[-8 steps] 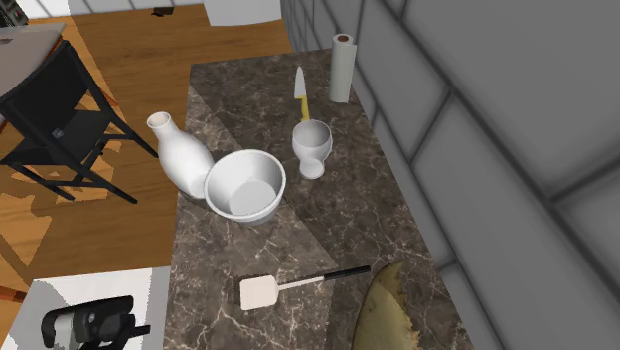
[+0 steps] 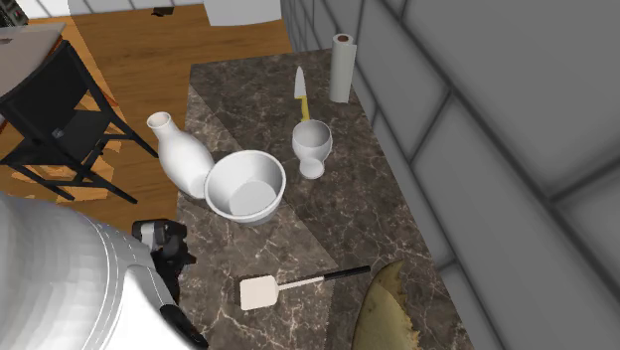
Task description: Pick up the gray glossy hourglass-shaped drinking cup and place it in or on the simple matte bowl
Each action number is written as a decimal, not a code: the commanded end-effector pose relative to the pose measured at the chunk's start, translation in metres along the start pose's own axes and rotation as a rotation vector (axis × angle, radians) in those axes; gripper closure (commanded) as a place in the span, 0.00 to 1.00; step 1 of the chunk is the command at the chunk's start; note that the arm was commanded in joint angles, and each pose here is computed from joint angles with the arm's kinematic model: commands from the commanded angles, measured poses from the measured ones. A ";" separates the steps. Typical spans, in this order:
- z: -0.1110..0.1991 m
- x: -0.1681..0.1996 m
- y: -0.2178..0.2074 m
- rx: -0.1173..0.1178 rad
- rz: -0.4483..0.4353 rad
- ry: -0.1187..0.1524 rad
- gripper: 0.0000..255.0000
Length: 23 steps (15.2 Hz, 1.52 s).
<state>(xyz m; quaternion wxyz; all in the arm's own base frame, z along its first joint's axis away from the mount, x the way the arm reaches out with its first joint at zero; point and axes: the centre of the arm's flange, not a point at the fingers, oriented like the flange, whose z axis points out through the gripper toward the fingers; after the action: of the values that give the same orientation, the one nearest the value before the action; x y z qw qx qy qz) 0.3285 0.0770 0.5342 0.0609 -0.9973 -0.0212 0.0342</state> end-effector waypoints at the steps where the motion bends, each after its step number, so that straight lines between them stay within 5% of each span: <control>1: 0.011 0.011 -0.022 -0.001 0.003 0.007 0.00; 23: 0.110 0.128 -0.267 -0.022 0.027 0.069 0.00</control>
<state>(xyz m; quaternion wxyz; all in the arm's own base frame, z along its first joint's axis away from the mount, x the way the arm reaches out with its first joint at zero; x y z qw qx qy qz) 0.4331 0.3477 0.4543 0.0502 -0.9987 -0.0075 0.0020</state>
